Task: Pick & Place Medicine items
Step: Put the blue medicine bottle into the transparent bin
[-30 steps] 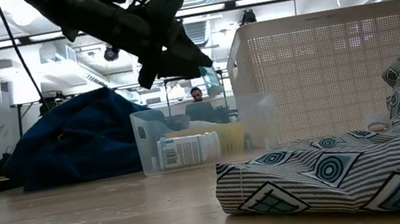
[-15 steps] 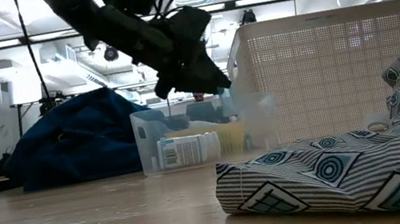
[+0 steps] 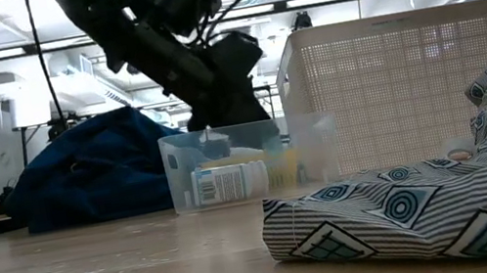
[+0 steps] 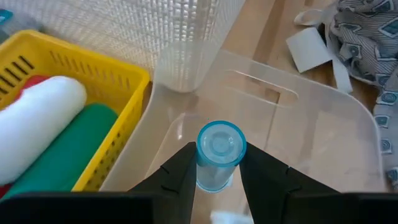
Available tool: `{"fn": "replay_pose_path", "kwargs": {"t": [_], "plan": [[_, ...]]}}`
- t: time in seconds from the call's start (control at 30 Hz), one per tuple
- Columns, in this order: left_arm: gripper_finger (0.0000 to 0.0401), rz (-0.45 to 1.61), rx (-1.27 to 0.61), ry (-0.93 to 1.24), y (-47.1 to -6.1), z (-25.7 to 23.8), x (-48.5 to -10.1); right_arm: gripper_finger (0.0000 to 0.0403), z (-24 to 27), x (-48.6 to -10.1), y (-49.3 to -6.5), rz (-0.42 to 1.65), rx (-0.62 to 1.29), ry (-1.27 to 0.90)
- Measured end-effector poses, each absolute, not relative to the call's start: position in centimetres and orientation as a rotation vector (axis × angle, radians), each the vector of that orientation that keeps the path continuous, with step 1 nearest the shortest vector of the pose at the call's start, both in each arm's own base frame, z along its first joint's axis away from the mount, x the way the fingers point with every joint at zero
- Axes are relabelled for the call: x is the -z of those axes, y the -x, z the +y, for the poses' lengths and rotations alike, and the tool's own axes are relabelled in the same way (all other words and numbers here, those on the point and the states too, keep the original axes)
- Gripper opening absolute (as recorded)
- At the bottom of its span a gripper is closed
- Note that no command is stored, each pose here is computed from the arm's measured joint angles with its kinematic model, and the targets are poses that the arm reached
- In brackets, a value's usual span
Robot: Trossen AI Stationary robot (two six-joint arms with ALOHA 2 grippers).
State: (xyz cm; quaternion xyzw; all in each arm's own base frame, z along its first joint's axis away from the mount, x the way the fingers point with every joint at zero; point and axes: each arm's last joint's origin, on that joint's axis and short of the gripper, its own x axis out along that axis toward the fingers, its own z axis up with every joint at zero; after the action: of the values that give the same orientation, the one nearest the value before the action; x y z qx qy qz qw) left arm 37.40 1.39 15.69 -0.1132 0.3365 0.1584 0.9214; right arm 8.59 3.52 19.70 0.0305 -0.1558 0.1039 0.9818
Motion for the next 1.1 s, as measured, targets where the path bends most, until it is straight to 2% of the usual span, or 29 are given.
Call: {"fn": "replay_pose_path", "kwargs": {"t": [0.37,0.87,1.1], "plan": [[0.0118,0.742,-0.349,0.232,-37.7,1.9,-13.6,0.038,3.6,-19.6,-8.7,-0.299,-0.21,-0.056],[0.0119,0.741,-0.348,0.238,-37.7,1.9,-13.6,0.038,3.6,-19.5,-8.7,-0.285,-0.211,-0.051],[0.0153,0.748,-0.329,0.246,-37.6,1.8,-13.6,0.038,3.6,-19.4,-8.7,-0.285,-0.211,-0.051]]}}
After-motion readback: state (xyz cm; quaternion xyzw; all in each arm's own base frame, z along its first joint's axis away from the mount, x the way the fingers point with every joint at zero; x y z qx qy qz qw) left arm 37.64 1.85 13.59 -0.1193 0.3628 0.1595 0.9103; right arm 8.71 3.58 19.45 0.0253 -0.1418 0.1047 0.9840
